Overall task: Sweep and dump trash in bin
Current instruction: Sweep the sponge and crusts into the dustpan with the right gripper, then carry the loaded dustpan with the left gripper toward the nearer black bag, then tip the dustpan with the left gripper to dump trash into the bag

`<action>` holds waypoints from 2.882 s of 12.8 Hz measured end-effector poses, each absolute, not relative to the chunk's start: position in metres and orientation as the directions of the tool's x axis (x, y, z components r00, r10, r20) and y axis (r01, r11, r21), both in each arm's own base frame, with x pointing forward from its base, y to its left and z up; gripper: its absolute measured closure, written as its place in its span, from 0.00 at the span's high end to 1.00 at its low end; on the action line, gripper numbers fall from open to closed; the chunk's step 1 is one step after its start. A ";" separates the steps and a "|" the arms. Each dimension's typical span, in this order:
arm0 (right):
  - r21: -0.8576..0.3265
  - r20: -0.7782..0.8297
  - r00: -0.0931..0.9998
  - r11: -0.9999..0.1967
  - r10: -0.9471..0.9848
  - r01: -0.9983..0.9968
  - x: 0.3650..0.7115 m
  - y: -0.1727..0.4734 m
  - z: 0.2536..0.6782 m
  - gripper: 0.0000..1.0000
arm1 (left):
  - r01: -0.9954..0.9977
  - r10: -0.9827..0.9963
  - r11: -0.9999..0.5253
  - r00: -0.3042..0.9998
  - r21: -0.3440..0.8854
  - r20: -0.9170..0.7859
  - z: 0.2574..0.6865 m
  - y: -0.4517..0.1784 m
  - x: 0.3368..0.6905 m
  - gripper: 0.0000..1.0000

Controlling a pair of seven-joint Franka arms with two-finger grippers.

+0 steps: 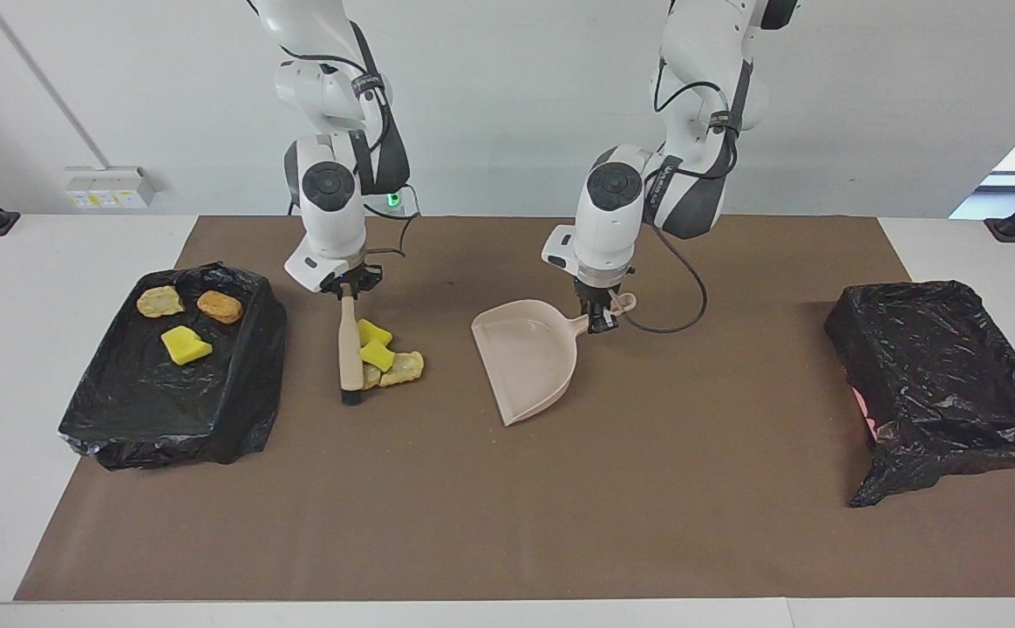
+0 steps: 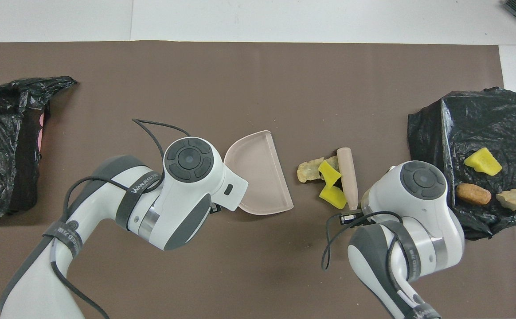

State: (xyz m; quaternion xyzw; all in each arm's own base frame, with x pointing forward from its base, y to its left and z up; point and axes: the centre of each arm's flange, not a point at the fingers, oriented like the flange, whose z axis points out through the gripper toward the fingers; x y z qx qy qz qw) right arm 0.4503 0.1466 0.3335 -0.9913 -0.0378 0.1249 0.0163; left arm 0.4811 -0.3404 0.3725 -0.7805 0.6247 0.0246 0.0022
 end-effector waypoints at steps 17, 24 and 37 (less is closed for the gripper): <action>-0.075 -0.318 0.941 -0.992 0.119 0.100 0.442 0.242 0.451 0.26 | -0.999 -0.999 -0.040 0.039 0.014 -0.024 0.357 -0.288 0.478 0.31; -0.025 -0.353 0.936 -0.999 -0.017 -0.027 0.361 0.284 0.490 0.26 | -0.997 -0.997 -0.072 0.072 -0.039 0.002 0.388 -0.211 0.519 0.31; -0.002 -0.253 0.967 -1.000 -0.026 -0.028 0.254 0.309 0.355 0.26 | -0.987 -0.985 -0.157 0.158 0.029 0.072 0.501 0.105 0.614 0.31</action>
